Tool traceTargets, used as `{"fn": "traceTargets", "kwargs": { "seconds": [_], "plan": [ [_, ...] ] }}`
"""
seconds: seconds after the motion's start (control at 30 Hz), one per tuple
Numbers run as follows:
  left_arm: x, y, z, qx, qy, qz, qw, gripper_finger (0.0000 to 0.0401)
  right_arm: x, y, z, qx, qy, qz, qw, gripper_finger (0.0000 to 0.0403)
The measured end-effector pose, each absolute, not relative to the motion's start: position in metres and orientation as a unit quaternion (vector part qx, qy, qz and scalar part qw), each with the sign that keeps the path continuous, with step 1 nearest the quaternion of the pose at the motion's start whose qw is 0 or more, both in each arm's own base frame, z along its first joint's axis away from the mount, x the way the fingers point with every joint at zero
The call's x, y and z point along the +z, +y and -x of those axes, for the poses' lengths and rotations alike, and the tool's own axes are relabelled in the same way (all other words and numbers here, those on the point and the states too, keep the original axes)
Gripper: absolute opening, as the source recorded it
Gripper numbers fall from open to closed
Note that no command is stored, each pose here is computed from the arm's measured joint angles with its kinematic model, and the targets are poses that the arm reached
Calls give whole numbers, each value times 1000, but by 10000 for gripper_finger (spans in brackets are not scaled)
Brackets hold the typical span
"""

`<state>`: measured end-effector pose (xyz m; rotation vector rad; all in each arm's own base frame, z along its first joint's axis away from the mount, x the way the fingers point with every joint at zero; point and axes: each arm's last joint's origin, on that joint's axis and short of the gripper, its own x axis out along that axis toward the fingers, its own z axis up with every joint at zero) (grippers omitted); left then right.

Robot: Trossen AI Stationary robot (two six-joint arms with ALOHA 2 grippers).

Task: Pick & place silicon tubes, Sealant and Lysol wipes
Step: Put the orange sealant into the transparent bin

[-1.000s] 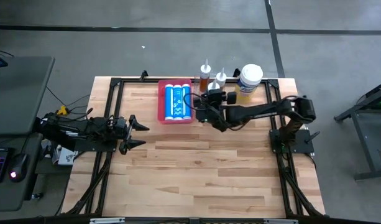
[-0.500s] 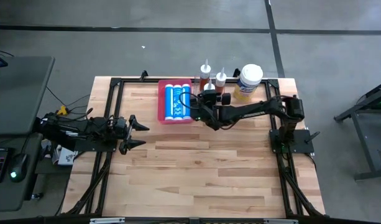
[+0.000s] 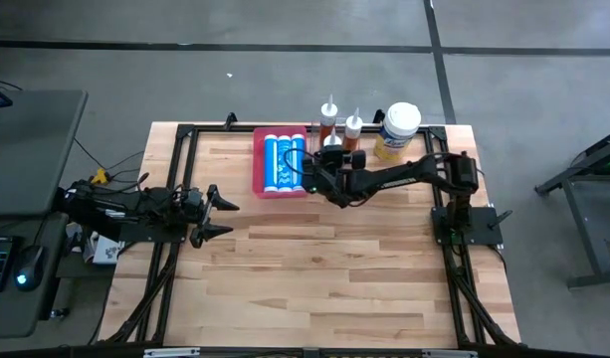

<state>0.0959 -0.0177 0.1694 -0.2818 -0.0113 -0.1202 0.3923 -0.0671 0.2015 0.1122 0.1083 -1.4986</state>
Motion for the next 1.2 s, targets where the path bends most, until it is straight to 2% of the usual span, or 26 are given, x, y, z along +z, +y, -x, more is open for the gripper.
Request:
{"fn": "traceTargets", "kwargs": {
  "seconds": [0.53,1.2],
  "plan": [
    [169,-18,-96,-60,-6,140,988,319,189,-73,-394,-663,64,-85,741,168],
    [169,-18,-96,-62,-6,140,988,319,178,-75,-398,-655,89,-74,747,168]
  ]
}}
